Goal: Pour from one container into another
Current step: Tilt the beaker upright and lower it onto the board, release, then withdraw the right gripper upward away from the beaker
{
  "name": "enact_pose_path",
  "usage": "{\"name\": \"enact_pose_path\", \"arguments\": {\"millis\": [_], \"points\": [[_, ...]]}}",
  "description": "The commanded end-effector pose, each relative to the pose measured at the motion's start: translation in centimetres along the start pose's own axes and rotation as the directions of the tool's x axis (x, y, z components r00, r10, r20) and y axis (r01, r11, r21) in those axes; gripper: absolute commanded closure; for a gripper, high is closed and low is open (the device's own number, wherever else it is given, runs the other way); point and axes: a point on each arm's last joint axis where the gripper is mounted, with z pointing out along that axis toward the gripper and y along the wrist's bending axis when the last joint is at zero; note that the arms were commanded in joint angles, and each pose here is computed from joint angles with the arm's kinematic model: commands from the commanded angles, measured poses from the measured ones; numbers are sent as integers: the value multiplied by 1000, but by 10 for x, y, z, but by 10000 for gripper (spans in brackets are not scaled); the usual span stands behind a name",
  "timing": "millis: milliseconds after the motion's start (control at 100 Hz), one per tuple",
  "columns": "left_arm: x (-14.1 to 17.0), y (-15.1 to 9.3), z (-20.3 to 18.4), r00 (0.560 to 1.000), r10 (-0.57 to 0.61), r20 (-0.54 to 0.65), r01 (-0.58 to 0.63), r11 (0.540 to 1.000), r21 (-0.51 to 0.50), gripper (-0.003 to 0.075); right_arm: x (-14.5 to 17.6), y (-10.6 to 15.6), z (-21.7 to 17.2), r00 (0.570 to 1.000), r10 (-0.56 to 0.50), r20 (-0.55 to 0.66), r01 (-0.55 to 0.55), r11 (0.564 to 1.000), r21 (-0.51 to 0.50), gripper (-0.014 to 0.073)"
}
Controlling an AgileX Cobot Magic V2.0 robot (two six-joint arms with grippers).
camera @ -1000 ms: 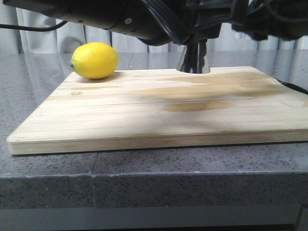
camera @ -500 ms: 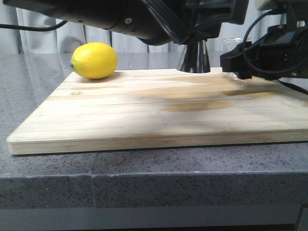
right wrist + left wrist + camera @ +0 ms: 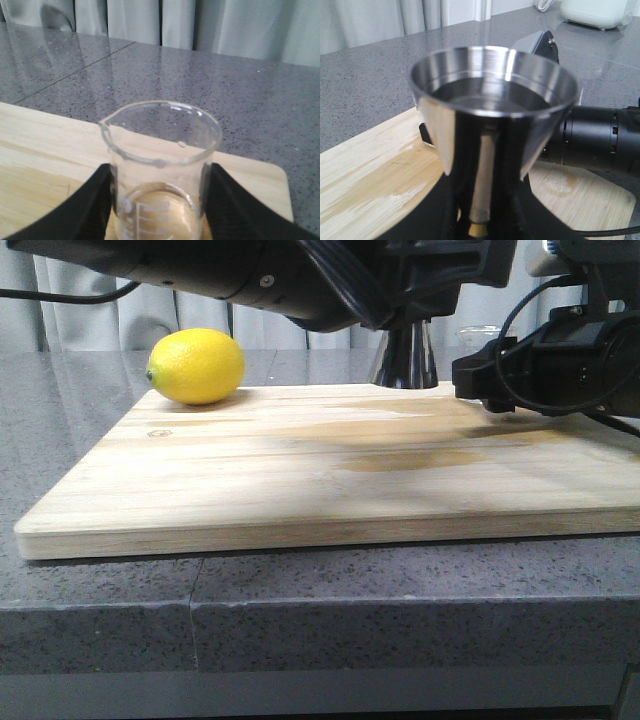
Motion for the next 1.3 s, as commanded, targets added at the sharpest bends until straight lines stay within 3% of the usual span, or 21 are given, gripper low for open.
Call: {"name": "enact_pose_path", "arguments": {"millis": [0, 210, 350, 930, 1100, 1290], "points": [[-30, -4, -8, 986, -11, 163, 10, 1000, 9, 739, -22, -2, 0, 993, -8, 118, 7, 1000, 5, 331], [-30, -4, -8, 986, -11, 163, 10, 1000, 9, 739, -22, -2, 0, 993, -8, 118, 7, 1000, 5, 116], [-30, -4, -8, 986, -11, 163, 10, 1000, 9, 739, -23, -2, 0, 991, -8, 132, 7, 1000, 5, 43], [-30, -4, -8, 986, -11, 163, 10, 1000, 9, 740, -56, -3, -12, 954, -21, 300, 18, 1000, 11, 29], [-30, -4, -8, 986, -11, 163, 10, 1000, 9, 739, -79, -3, -23, 919, -32, 393, 28, 999, 17, 29], [-32, -2, -9, 978, -11, 207, 10, 1000, 3, 739, -121, -2, -50, 851, -56, 523, 45, 998, 34, 29]]}}
